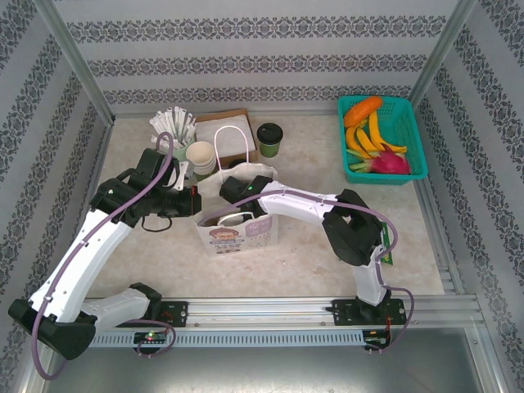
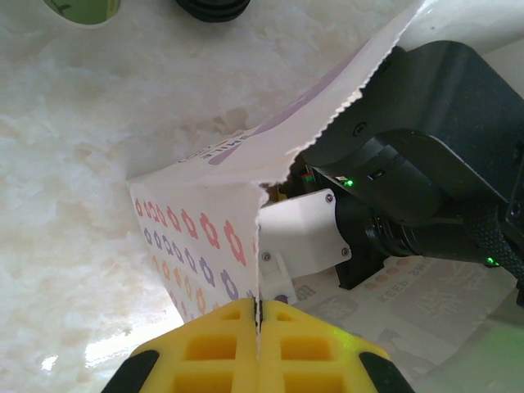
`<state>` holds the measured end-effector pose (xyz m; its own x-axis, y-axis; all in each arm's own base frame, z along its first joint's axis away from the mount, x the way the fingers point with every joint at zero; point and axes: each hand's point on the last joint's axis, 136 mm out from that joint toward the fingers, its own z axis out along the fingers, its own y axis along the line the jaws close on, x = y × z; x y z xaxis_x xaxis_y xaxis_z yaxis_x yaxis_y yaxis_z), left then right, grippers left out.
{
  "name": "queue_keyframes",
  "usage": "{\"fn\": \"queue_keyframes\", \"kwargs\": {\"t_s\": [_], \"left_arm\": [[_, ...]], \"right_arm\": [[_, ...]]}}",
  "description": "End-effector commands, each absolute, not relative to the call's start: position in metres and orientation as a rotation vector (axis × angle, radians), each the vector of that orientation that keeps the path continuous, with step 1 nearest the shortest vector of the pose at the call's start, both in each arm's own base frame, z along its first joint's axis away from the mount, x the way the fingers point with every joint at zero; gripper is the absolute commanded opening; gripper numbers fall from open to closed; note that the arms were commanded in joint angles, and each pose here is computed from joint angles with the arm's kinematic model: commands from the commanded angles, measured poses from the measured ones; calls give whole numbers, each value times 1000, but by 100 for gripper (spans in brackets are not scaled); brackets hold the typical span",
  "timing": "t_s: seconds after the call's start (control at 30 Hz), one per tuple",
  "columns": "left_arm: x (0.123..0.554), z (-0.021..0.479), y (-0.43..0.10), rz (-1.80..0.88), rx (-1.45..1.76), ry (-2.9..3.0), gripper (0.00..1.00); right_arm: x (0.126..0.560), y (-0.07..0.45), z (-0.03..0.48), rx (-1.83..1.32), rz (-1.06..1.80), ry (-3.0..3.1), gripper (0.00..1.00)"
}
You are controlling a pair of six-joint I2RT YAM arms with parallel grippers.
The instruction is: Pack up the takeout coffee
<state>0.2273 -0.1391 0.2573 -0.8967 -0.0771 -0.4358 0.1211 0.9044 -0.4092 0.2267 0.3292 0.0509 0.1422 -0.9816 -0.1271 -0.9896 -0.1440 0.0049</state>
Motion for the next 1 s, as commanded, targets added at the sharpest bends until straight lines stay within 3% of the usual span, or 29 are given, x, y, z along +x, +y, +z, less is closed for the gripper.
{"fn": "queue_keyframes", "kwargs": {"t_s": [0.0, 0.27, 0.47, 0.7, 0.77, 0.83, 0.97], "left_arm": [[238, 270, -134, -586, 14, 2522, 0], [236, 270, -139, -627, 54, 2503, 0], [235, 273, -142, -651, 65, 2492, 0], [238, 274, -141, -641, 55, 2476, 0], [239, 275, -141, -645, 51, 2471, 0], [239, 275, -141, -642, 49, 2465, 0], [241, 275, -138, -623, 40, 2456, 0]], "right_arm": [[222, 336, 81, -2254, 220, 1975, 29], [209, 348, 145, -2072, 455, 1969, 52], [204, 355, 188, -1978, 596, 1937, 60], [224, 352, 236, -1778, 552, 1909, 76], [230, 352, 250, -1688, 573, 1930, 83], [230, 352, 261, -1626, 626, 1959, 98], [233, 346, 278, -1497, 645, 2016, 98]]}}
